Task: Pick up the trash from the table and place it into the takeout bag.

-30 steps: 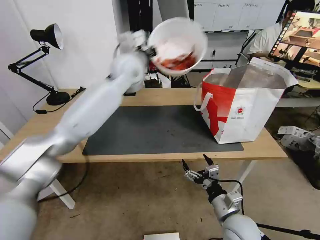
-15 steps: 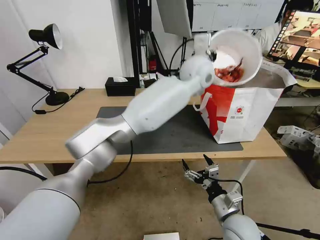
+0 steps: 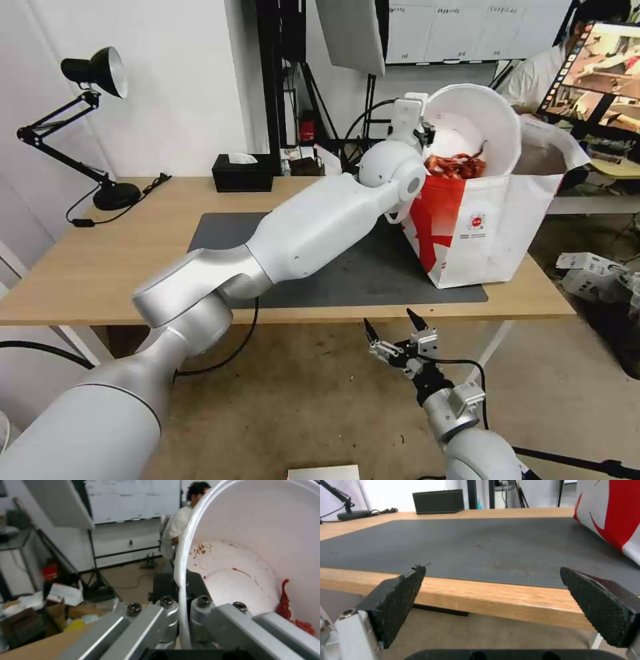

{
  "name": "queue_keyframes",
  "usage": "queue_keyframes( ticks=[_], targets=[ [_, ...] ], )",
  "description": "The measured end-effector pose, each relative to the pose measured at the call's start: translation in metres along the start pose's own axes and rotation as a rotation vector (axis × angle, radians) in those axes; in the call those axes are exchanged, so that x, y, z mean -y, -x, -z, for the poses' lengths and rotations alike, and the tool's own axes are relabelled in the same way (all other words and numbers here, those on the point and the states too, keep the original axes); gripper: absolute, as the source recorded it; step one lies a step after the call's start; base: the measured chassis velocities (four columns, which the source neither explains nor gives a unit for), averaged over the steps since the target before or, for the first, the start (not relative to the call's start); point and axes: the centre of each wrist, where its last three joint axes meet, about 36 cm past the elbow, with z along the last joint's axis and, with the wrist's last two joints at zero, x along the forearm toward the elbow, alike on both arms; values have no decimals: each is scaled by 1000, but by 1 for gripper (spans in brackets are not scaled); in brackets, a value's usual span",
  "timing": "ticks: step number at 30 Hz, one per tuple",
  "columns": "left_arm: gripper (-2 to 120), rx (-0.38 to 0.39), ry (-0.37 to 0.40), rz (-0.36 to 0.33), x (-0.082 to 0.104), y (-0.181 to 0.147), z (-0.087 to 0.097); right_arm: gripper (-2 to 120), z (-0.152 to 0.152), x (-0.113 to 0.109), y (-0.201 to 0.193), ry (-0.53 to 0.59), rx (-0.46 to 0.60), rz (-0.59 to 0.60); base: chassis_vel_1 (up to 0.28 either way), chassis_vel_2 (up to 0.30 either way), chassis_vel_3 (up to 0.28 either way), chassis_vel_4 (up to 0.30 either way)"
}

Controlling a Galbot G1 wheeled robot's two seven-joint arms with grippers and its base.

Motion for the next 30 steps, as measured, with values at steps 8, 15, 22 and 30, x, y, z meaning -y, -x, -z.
queue_keyframes(
  ticks=[8, 15, 22, 30],
  targets=[
    [12, -15, 62, -99, 9, -2, -2, 100, 0, 0, 0, 0, 0, 0, 0, 0, 0, 0],
    [35, -41, 54, -128, 13, -3, -3, 100, 0, 0, 0, 0, 0, 0, 0, 0, 0, 0],
    [57, -63, 11, -145, 14, -7, 1, 100, 0, 0, 0, 0, 0, 0, 0, 0, 0, 0],
    [87, -59, -15, -138, 6, -15, 3, 100, 0, 0, 0, 0, 0, 0, 0, 0, 0, 0]
  ],
)
